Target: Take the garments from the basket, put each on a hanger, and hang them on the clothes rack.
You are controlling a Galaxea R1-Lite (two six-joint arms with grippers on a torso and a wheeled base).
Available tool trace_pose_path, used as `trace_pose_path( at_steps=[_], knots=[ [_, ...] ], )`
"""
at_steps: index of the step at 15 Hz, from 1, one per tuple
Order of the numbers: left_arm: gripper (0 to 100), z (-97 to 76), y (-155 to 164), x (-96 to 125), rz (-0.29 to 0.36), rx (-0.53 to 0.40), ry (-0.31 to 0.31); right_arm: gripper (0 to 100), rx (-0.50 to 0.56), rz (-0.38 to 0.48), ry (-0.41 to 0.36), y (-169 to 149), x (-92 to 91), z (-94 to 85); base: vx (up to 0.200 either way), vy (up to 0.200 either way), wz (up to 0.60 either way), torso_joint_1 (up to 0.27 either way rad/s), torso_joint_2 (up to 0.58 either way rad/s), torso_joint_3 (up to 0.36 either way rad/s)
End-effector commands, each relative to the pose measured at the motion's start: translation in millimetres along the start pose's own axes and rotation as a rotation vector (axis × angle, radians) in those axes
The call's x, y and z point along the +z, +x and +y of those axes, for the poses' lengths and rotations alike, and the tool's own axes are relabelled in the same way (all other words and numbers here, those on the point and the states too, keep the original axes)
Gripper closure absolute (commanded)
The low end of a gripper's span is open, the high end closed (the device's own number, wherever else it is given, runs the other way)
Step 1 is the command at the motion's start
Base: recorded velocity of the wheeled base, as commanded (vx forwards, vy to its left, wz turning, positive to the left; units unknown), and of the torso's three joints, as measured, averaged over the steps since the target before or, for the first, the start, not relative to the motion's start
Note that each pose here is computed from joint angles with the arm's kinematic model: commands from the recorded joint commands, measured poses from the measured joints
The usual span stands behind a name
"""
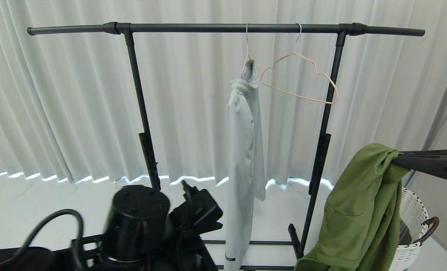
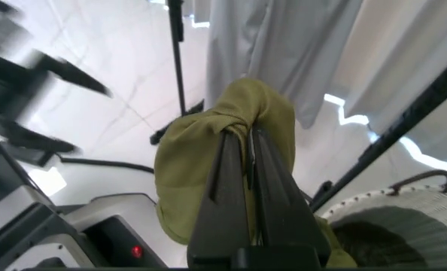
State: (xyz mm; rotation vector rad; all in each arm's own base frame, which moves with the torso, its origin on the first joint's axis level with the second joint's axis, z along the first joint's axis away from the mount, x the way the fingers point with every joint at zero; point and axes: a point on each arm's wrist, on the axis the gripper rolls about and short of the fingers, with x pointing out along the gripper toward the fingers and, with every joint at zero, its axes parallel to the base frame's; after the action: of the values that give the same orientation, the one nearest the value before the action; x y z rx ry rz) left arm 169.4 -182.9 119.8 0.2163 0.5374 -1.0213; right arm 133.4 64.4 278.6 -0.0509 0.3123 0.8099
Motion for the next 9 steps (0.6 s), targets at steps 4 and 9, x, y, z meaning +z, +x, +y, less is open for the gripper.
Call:
trace_pose_path(
  at_steps=[4, 9],
  knots=[
    [0, 11.8, 112.1, -18.1, 0.179, -0.043, -0.047, 100, 0.008, -0.011, 0.013, 0.0, 1.2, -0.1, 0.0, 0.0, 0.0, 0.0, 0.0, 0.0],
    [0, 4.4, 153.8, -25.0, 0.2, -0.098, -0.061, 100, 0.044, -0.043, 0.045, 0.4, 3.2, 0.7, 0.0, 0.0, 0.0, 0.0, 0.0, 0.0]
  ],
)
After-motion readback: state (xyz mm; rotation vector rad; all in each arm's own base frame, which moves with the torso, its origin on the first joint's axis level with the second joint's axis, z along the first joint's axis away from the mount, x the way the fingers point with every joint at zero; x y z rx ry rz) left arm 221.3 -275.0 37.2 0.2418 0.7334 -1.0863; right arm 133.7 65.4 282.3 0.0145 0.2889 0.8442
